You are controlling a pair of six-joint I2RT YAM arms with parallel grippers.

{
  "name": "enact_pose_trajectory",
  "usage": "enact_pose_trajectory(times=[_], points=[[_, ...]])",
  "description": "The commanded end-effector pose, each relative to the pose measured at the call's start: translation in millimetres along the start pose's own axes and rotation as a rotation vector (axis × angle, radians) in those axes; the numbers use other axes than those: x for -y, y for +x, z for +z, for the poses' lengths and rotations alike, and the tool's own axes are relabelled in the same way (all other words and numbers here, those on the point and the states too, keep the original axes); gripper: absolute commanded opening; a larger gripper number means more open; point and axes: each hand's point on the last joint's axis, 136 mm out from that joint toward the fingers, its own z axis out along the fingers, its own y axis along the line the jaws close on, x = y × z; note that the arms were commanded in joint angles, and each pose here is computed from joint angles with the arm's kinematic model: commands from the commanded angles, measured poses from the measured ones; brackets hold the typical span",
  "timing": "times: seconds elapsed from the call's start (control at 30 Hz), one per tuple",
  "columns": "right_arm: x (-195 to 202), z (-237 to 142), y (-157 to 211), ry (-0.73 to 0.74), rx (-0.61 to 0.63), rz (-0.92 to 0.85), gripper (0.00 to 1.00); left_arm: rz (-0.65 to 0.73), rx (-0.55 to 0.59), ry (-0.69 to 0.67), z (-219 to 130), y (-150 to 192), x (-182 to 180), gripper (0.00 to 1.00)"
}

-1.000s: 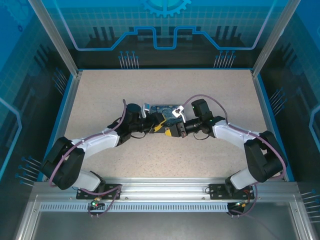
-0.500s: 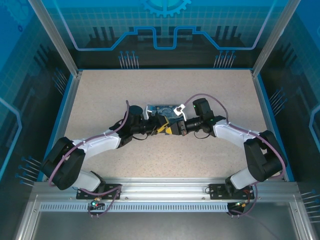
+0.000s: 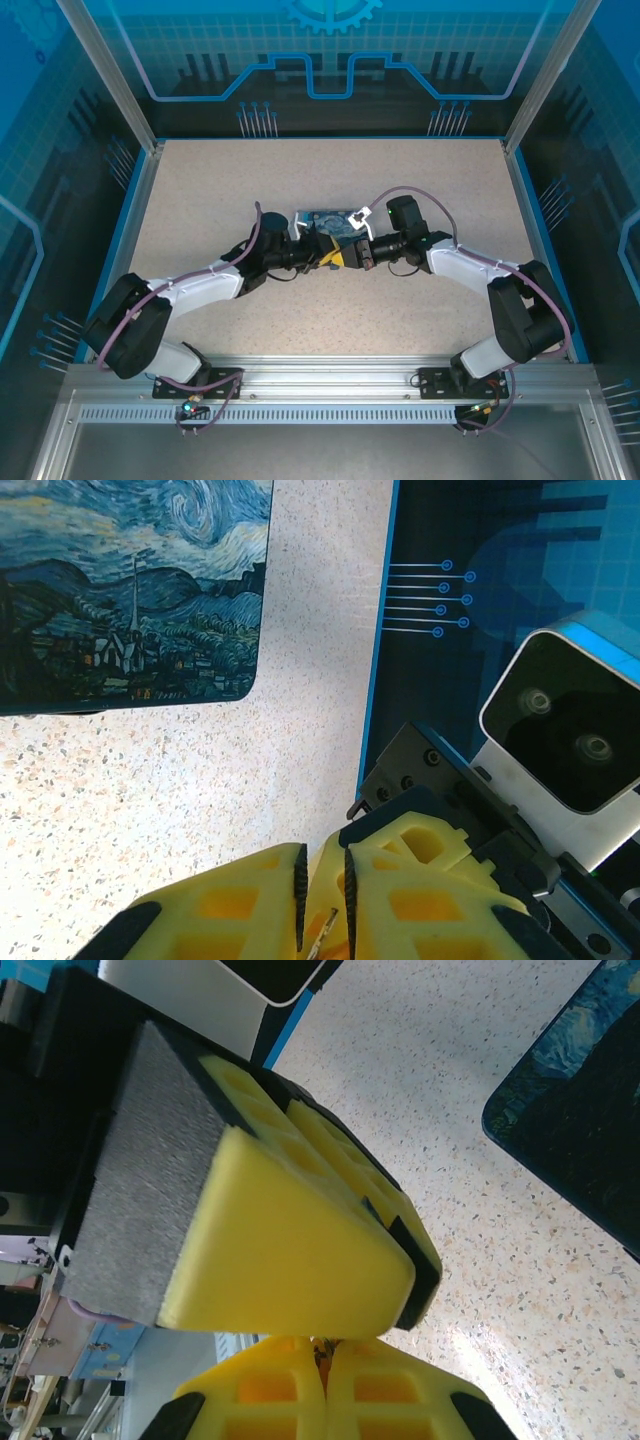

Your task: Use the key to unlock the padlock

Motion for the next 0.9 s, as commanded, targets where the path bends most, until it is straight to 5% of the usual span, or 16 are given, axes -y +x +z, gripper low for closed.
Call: enact_pose_trajectory(times=[0.0,0.13,0.2,0.33,0.5,0.57,0.87], points=[[5.9,-1.5,-0.9,-0.001,0.008,0.013,0.0,0.007,-0.027,0.008,3.0,7.2,-3.4,0.16],[6.3,-3.7,-0.9,0.004,0.012,0.017,0.0,0.006,-0.029,0.002,4.5,7.4,-5.4,0.0],[6.7,-6.6,-0.4,0.005,0.017,0.022,0.0,0.006,-0.02,-0.002,4.7,5.3,-6.1,0.0],[4.9,-18.7,3.1,0.016,0.031,0.024,0.42,0.022,0.026,-0.024,2.6,-2.1,-7.5,0.0],[6.7,-46.2,11.8,0.09,0.079,0.047,0.72,0.081,0.111,-0.063,-6.8,-16.7,-1.0,0.0],[12.0,-57.2,14.5,0.177,0.103,0.056,0.98,0.109,0.144,-0.062,-11.8,-22.4,6.5,0.0],[35.5,-109.1,-2.2,0.542,0.327,0.182,1.0,0.282,0.299,-0.033,-39.6,-44.7,47.1,0.0]])
